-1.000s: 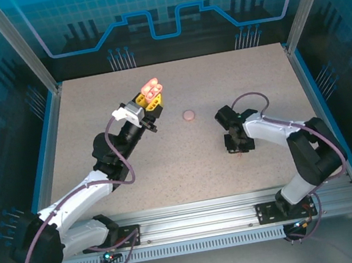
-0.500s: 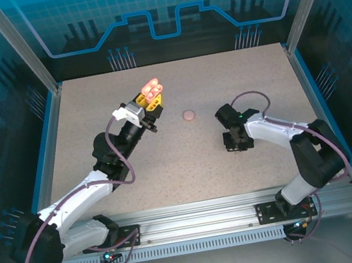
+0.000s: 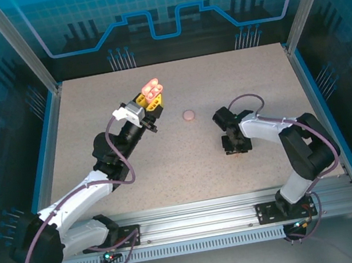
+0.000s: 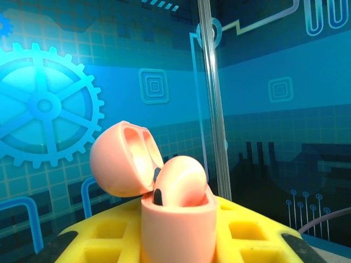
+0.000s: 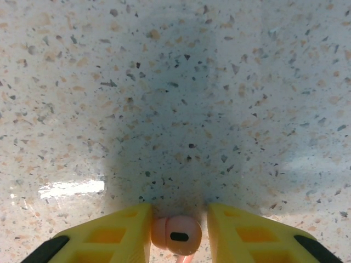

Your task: Insert wireless bluetooth earbuds into charging case

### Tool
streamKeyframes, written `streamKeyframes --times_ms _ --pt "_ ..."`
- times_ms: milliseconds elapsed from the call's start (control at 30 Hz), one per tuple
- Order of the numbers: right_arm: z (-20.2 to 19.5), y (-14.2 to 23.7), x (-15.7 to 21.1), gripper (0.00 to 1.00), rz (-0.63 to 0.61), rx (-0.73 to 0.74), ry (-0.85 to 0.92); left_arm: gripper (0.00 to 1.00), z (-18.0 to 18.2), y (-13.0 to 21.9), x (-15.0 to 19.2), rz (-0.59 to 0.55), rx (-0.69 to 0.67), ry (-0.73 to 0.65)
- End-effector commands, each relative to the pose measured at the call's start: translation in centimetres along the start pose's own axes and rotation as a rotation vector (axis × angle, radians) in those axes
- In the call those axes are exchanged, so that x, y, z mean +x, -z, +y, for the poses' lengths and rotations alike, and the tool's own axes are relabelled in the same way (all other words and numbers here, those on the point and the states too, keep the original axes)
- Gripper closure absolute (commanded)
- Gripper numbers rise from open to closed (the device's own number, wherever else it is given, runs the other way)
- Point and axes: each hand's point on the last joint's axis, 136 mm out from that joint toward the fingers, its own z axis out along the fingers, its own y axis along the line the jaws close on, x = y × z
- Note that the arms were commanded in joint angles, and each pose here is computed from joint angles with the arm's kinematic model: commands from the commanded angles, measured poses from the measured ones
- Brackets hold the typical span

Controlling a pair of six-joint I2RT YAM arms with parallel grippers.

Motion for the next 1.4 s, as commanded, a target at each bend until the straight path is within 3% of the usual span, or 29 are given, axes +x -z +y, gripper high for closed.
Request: streamKeyframes --times_ms 0,467,733,933,1167,1367 --pt "-0.2 -0.5 1.4 0.67 0.054 0.015 0.017 1.00 -0.3 -0.2 -2.5 -0.064 0.014 -0.002" --pt "0.5 0.1 1.4 0.75 0.057 -0.032 0.009 1.00 -0.3 -0.3 -2.6 -0.066 0.016 -0.001" --pt "1.5 5.0 -1.0 0.76 -0.126 -0.166 -0.009 1.00 -0.5 -0.2 -2.7 -0.064 0.028 -0.010" --pt "2.5 13.8 -4.7 0.75 -0.375 -0.306 0.026 1.00 -1.6 -0.1 -3.1 -0.083 0.090 -0.049" --pt "4.2 27.2 -9.2 0.75 -0.716 -0.490 0.088 1.00 -2.4 -0.1 -3.7 -0.097 0.138 -0.096" --pt "6.4 37.8 -10.8 0.75 -1.001 -0.689 0.156 1.00 -3.1 -0.5 -3.7 -0.092 0.182 -0.101"
